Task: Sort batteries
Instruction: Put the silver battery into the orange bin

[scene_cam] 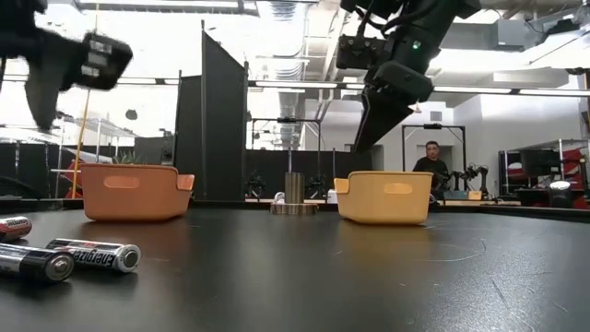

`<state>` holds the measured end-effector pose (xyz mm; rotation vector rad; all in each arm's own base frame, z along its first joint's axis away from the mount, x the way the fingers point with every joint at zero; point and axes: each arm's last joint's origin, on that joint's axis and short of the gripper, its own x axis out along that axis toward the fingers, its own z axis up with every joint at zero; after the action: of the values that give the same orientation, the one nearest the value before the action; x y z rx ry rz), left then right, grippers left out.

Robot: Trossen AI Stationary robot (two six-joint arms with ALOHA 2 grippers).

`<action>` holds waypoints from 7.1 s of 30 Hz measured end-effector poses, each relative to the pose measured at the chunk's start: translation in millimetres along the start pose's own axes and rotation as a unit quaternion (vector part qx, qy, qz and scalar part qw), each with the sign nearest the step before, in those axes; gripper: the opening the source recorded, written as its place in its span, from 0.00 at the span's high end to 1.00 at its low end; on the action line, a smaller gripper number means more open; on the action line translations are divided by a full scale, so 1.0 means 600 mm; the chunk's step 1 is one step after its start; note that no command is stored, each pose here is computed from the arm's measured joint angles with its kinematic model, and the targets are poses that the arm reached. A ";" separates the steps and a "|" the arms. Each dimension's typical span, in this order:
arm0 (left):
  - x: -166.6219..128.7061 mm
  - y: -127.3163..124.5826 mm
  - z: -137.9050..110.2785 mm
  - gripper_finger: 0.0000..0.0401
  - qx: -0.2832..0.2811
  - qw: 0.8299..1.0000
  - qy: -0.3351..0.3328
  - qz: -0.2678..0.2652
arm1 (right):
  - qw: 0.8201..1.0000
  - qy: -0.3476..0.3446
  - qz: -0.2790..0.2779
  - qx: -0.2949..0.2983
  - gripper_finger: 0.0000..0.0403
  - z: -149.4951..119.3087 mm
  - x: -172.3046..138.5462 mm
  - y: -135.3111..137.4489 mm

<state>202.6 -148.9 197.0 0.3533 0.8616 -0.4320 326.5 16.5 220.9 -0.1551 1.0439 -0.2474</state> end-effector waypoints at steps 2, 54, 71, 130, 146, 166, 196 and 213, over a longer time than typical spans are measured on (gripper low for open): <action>0.024 -0.003 -0.004 0.61 -0.002 1.000 0.019 0.013 | 1.000 -0.003 0.000 0.002 0.49 0.001 0.000 0.000; -0.060 0.156 -0.070 0.91 -0.235 0.934 0.107 0.246 | 0.980 -0.183 0.062 -0.057 0.49 0.071 -0.070 0.096; -0.065 0.177 -0.079 0.43 -0.238 0.935 0.084 0.248 | 0.988 -0.129 0.077 -0.037 0.49 0.048 -0.071 0.122; 0.173 -0.049 0.017 0.68 -0.146 0.986 -0.080 0.010 | 0.986 -0.143 0.074 -0.041 0.49 0.054 -0.070 0.119; 0.173 -0.051 0.020 0.68 -0.153 0.984 -0.087 -0.004 | 0.986 -0.143 0.072 -0.041 0.49 0.054 -0.070 0.118; 0.207 -0.060 0.020 0.90 -0.148 0.985 -0.085 -0.005 | 0.986 -0.146 0.070 -0.040 0.49 0.055 -0.070 0.118; 0.033 -0.002 0.036 0.94 -0.126 0.980 -0.056 0.140 | 0.984 -0.157 0.071 -0.043 0.49 0.058 -0.071 0.118; -0.032 0.144 -0.070 0.86 -0.296 0.887 0.082 0.344 | 0.979 -0.183 0.078 -0.036 0.47 0.069 -0.056 0.130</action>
<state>207.5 -51.1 197.5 0.1067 0.9234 0.5289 356.2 101.1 250.4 -0.1764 0.6948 -0.0349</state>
